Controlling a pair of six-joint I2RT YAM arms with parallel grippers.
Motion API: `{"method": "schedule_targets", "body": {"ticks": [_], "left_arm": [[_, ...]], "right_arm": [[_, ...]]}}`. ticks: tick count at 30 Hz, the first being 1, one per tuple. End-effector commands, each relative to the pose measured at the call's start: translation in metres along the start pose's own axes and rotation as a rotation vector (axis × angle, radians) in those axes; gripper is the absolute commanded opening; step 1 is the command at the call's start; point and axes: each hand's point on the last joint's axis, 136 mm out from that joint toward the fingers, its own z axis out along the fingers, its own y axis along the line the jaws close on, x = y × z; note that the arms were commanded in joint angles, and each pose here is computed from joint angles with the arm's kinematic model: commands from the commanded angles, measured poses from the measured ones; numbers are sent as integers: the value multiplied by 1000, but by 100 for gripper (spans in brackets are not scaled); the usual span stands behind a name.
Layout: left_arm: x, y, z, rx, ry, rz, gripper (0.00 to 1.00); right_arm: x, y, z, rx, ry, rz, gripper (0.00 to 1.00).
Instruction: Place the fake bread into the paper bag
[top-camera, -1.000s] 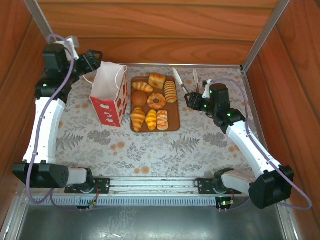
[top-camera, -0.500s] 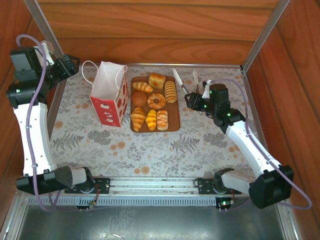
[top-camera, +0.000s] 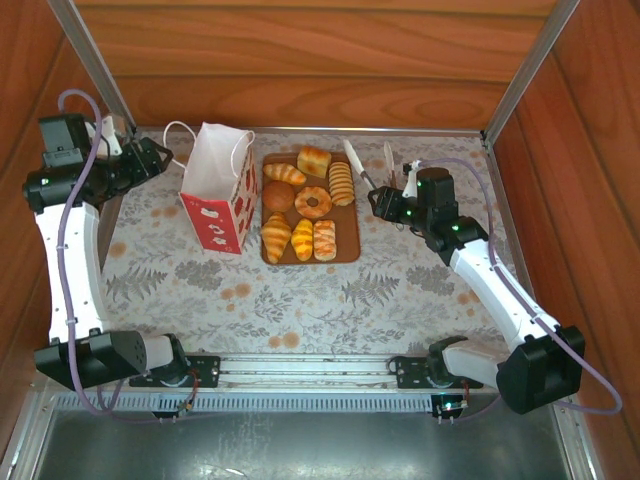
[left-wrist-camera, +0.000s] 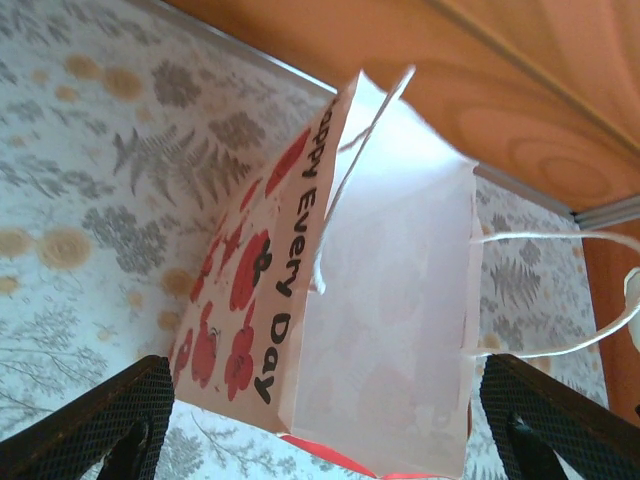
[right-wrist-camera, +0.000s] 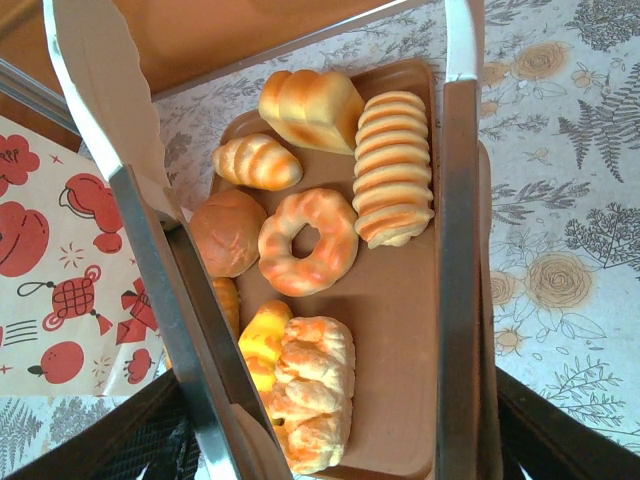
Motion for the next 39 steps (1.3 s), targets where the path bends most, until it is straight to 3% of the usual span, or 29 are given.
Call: {"method": "schedule_targets", "body": {"ticks": [1, 5, 10, 15, 26, 39], "left_arm": [[17, -3, 17, 38, 87, 0, 84], [27, -6, 41, 36, 148, 18, 84], [25, 8, 62, -61, 154, 39, 82], [25, 15, 76, -102, 167, 42, 74], [29, 19, 89, -131, 178, 31, 29], [27, 21, 86, -176, 138, 27, 0]], "right_arm": [[-9, 5, -3, -20, -24, -1, 66], [-9, 6, -4, -25, -24, 4, 66], [-8, 6, -5, -24, -21, 7, 66], [-5, 3, -4, -21, -18, 11, 66], [-5, 5, -1, -27, -7, 5, 66], [-7, 7, 2, -33, 0, 1, 66]]}}
